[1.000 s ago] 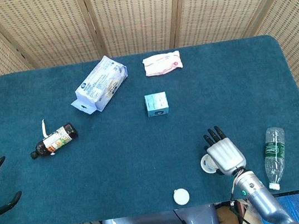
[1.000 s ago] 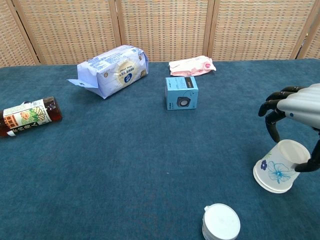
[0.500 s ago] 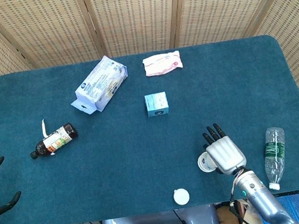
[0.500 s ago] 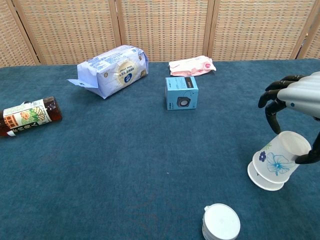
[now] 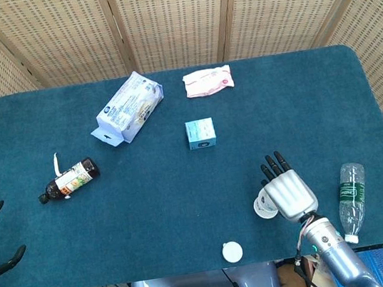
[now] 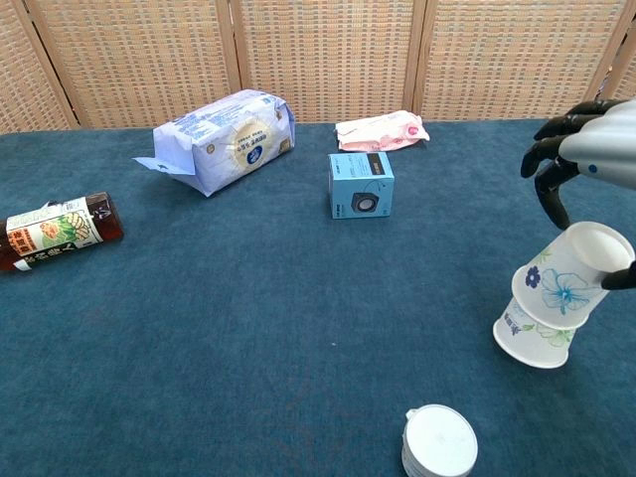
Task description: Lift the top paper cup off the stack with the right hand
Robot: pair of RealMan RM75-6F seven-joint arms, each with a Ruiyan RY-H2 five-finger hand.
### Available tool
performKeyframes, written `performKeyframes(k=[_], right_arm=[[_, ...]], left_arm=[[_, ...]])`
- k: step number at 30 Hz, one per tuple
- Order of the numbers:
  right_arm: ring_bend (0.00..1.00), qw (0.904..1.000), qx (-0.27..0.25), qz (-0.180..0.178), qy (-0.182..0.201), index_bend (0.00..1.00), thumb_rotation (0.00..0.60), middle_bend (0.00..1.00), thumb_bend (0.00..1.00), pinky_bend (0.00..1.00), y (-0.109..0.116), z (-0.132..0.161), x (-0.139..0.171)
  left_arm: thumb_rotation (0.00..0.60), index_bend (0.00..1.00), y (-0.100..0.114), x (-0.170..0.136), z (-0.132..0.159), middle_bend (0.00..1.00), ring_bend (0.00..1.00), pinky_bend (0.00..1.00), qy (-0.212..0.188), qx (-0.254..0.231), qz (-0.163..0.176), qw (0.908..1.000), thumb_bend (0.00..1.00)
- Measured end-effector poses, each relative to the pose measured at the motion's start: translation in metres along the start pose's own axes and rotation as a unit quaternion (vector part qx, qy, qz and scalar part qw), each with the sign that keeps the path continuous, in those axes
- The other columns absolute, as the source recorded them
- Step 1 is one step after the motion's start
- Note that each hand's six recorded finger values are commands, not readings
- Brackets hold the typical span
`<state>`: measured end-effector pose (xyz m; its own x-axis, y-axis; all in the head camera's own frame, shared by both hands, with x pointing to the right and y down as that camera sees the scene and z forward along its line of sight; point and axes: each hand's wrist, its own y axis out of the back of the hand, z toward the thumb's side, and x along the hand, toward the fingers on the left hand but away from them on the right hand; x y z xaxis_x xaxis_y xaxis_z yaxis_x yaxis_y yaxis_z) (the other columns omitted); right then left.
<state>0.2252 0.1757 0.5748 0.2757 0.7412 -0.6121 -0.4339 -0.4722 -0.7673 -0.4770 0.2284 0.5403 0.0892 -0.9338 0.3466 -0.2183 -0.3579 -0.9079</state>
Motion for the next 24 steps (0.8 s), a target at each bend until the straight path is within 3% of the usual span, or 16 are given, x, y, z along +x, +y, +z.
performKeyframes(k=[11,24], right_arm=[[0.0,0.995,0.096,-0.028,-0.005,0.5,0.6,0.19,0.17,0.0,0.043,0.006,0.012],[0.0,0.9916,0.125,-0.03,-0.012,0.5,0.6,0.19,0.17,0.0,0.049,0.007,0.006]], left_arm=[[0.6,0.0,0.005,-0.002,0.0,0.0,0.0,0.0,-0.003,-0.006,0.007,1.0,0.27],[0.6,0.0,0.007,-0.003,0.0,0.0,0.0,0.0,-0.004,-0.008,0.011,0.9999,0.27]])
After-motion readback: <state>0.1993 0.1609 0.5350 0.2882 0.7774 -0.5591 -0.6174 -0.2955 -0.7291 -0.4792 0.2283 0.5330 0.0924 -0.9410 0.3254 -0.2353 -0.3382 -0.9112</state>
